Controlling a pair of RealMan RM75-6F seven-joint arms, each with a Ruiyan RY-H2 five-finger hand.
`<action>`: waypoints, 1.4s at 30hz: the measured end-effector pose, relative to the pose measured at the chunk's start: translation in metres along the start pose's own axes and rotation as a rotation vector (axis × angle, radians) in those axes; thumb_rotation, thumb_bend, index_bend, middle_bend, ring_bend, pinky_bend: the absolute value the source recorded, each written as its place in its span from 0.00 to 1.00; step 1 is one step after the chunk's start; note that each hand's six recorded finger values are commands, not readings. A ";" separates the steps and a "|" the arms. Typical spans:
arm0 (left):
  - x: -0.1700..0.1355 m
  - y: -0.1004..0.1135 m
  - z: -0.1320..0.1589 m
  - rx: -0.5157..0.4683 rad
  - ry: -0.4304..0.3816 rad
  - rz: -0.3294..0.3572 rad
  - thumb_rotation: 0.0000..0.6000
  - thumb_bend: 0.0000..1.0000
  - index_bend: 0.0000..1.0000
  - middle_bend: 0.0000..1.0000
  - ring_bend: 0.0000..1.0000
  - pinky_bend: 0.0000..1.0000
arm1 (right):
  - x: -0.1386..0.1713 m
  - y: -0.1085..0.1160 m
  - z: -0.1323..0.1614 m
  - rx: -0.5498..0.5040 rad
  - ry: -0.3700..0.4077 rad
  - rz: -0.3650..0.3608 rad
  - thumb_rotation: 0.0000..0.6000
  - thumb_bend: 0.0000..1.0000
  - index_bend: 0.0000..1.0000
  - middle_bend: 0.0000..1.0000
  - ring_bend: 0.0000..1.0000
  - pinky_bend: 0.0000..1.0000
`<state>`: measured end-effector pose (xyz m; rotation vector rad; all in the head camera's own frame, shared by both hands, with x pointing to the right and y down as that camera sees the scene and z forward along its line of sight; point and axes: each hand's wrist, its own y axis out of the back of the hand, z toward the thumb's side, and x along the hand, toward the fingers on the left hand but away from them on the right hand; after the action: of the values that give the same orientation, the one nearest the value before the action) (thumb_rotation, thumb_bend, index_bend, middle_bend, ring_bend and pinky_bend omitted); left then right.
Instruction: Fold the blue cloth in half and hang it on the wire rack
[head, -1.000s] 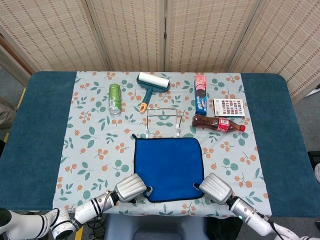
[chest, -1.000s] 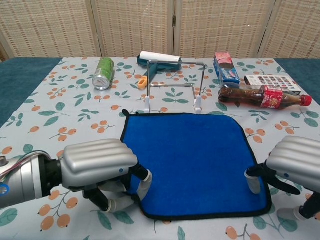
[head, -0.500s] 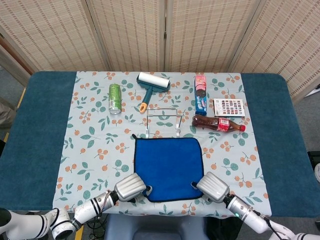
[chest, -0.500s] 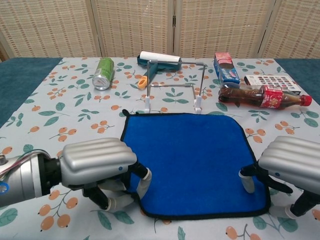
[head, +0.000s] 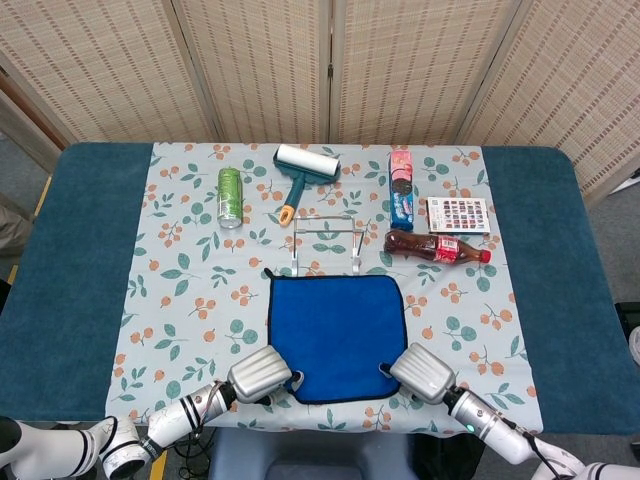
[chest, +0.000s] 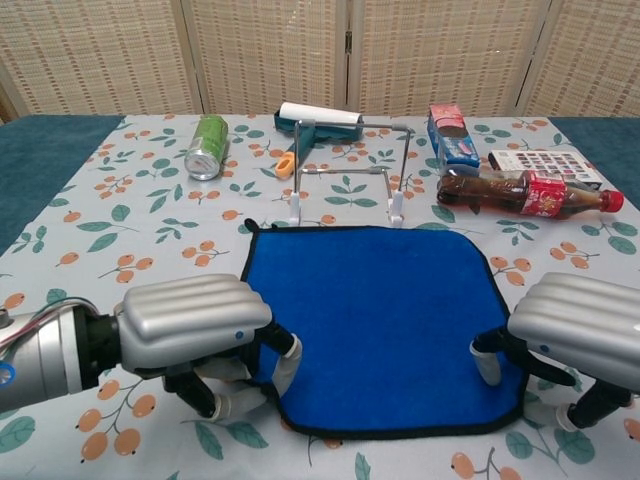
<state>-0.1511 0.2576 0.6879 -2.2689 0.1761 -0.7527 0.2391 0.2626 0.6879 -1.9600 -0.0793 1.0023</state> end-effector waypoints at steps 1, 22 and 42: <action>0.000 0.000 0.000 0.000 0.000 0.000 1.00 0.48 0.57 0.98 0.94 1.00 | 0.000 0.000 0.000 -0.001 0.000 -0.001 1.00 0.28 0.53 0.80 0.83 0.98; -0.004 0.012 -0.006 -0.051 0.015 0.018 1.00 0.48 0.57 0.98 0.94 1.00 | 0.003 0.013 0.005 -0.077 0.008 -0.056 1.00 0.36 0.65 0.83 0.85 0.99; -0.036 0.027 0.006 -0.117 0.001 -0.051 1.00 0.48 0.57 0.98 0.94 1.00 | 0.032 0.028 0.017 -0.143 0.029 -0.051 1.00 0.36 0.65 0.84 0.85 0.99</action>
<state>-0.1749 0.2536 0.6497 -2.3915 0.1678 -0.7888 0.2407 0.2713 0.6433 -2.0907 -0.1882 0.9576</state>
